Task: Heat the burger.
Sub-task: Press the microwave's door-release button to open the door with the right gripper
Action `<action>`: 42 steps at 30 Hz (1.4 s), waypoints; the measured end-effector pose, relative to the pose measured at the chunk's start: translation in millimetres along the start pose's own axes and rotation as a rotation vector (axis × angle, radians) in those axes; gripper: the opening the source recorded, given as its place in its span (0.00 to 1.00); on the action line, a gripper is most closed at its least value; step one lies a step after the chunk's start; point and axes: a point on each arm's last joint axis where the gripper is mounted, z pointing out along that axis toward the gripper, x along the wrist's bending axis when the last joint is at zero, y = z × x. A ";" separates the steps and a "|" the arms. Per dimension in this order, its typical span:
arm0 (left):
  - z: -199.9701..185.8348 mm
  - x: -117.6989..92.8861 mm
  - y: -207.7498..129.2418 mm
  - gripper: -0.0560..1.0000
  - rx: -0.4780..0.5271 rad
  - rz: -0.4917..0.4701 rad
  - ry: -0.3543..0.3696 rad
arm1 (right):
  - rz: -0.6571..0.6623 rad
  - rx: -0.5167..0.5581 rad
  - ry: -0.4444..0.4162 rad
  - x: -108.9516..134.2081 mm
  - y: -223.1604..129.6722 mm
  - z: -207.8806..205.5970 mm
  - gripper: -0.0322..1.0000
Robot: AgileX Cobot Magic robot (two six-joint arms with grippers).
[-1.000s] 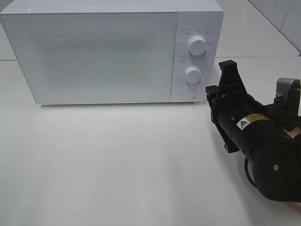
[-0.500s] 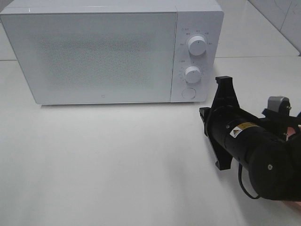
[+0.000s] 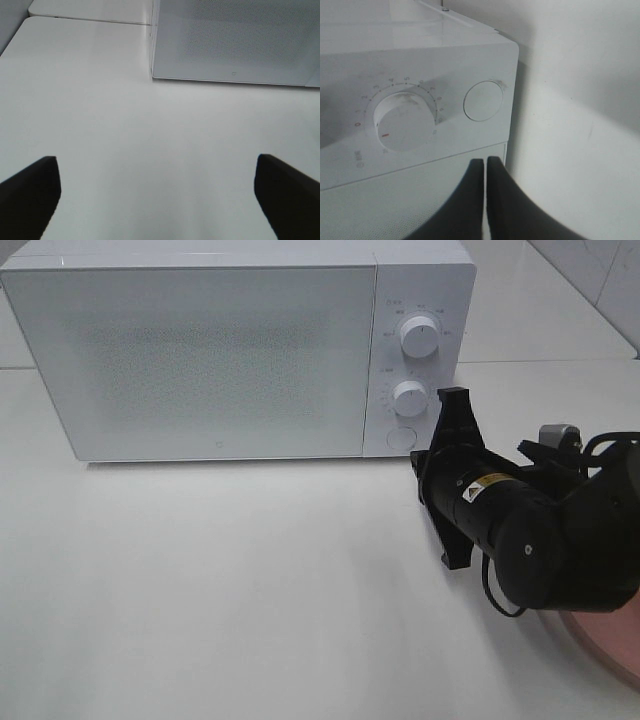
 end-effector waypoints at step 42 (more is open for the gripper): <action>0.0 0.0 0.0 0.97 0.000 0.000 0.000 | 0.016 0.001 -0.012 -1.7 8.7 86.4 0.03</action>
